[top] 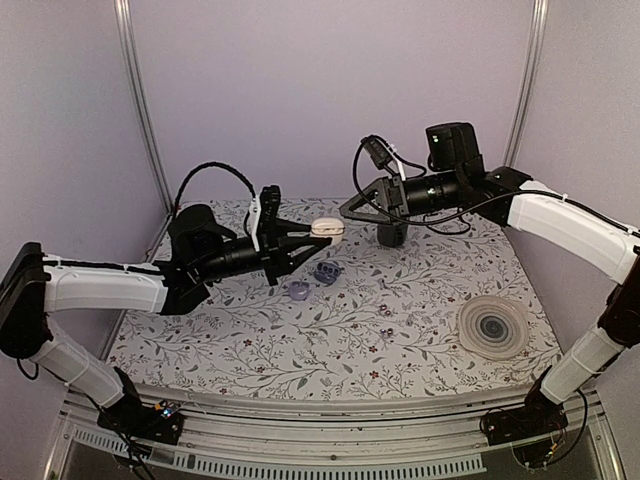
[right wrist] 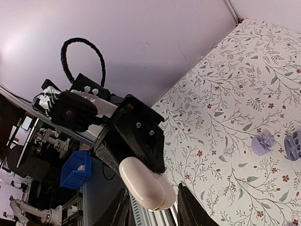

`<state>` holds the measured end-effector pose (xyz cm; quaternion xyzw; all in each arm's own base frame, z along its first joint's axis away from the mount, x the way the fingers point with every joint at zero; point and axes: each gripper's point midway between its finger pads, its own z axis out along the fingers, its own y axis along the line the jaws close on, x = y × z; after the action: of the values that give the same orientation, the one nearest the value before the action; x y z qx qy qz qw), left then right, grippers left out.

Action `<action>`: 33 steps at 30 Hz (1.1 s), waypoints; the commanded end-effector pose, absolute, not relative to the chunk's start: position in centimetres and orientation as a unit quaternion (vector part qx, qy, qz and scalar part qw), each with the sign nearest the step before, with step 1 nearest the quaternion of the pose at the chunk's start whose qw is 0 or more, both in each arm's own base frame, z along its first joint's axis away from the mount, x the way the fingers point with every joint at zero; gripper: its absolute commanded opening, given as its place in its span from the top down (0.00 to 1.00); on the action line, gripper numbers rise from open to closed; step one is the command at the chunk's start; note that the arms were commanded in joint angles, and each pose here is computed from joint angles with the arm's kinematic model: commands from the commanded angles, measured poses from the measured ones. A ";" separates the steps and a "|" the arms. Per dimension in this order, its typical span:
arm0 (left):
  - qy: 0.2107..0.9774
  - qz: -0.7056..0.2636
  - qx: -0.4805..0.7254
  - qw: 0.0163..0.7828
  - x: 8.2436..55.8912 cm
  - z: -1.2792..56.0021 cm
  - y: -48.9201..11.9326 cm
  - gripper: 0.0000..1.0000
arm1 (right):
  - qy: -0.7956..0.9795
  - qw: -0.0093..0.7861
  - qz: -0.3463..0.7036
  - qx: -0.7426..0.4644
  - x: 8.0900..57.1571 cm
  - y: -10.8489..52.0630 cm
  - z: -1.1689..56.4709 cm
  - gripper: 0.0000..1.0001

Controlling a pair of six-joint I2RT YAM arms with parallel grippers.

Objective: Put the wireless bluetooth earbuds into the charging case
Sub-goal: Close the charging case with the earbuds, then place the charging case with the earbuds at the center of the board.

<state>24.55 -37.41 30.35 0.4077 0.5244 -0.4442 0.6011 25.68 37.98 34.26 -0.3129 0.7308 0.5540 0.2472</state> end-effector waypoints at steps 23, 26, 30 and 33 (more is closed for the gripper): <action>0.639 -0.450 0.245 0.574 32.9 27.6 -32.2 1.00 | 0.856 0.328 0.335 -0.219 31.7 35.9 28.1 0.66; 0.697 -0.447 0.145 0.541 35.9 24.0 -28.9 1.00 | 0.865 0.334 0.323 -0.189 32.6 34.3 27.0 0.65; 0.750 -0.451 0.054 0.480 38.6 19.5 -25.8 0.99 | 0.879 0.320 0.305 -0.180 32.8 33.6 24.5 0.64; 0.772 -0.472 0.007 0.426 39.9 16.5 -24.8 0.97 | 0.887 0.309 0.295 -0.177 32.8 33.3 22.7 0.64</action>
<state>38.57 -26.25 20.39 0.0978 0.7381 -0.4374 0.5043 32.82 34.00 23.71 -0.1911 0.8794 0.3084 0.3083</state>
